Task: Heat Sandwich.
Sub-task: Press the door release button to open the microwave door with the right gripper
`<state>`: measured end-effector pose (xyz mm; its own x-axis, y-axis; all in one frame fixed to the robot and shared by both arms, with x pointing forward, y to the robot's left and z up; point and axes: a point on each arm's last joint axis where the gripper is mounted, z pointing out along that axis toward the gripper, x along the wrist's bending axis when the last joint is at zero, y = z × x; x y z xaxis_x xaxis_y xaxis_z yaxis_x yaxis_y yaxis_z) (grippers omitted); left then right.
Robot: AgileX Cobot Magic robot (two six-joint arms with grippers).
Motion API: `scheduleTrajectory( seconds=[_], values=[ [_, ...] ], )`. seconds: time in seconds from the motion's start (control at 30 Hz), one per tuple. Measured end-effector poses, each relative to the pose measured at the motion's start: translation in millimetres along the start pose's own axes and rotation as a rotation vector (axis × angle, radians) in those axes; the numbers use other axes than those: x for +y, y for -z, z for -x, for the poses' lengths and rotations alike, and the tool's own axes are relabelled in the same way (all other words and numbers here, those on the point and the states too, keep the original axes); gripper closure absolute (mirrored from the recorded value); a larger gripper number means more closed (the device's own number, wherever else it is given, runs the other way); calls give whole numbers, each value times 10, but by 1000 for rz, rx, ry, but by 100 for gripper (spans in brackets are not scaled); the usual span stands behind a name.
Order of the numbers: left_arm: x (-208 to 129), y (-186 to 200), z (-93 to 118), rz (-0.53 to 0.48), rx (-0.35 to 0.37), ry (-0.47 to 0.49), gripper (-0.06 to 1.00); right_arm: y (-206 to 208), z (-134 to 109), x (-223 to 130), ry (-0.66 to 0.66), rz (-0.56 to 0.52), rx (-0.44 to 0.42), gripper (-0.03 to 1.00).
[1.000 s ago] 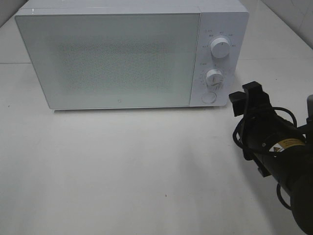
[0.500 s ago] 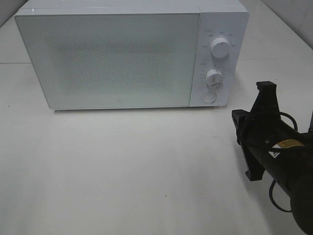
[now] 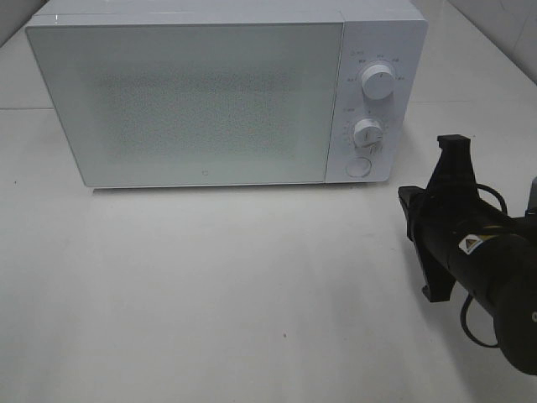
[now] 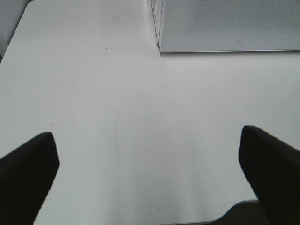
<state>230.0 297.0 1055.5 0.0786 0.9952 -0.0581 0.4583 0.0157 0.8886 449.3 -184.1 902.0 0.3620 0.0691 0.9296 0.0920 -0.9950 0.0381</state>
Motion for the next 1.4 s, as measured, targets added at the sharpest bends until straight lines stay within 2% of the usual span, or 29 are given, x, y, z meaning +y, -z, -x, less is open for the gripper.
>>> scheduleTrajectory(
  seconds=[0.23,0.43,0.9,1.4],
  values=[
    [0,0,0,0,0,0,-5,-210,-72,-43,3,-44,-4,96],
    [0,0,0,0,0,0,-5,-484,-21,-108,-31,-70,-41,96],
    [0,0,0,0,0,0,-5,-913,5,-175,-40,-73,-92,96],
    [0,0,0,0,0,0,-5,-1227,-18,-153,-73,-28,-82,96]
  ],
)
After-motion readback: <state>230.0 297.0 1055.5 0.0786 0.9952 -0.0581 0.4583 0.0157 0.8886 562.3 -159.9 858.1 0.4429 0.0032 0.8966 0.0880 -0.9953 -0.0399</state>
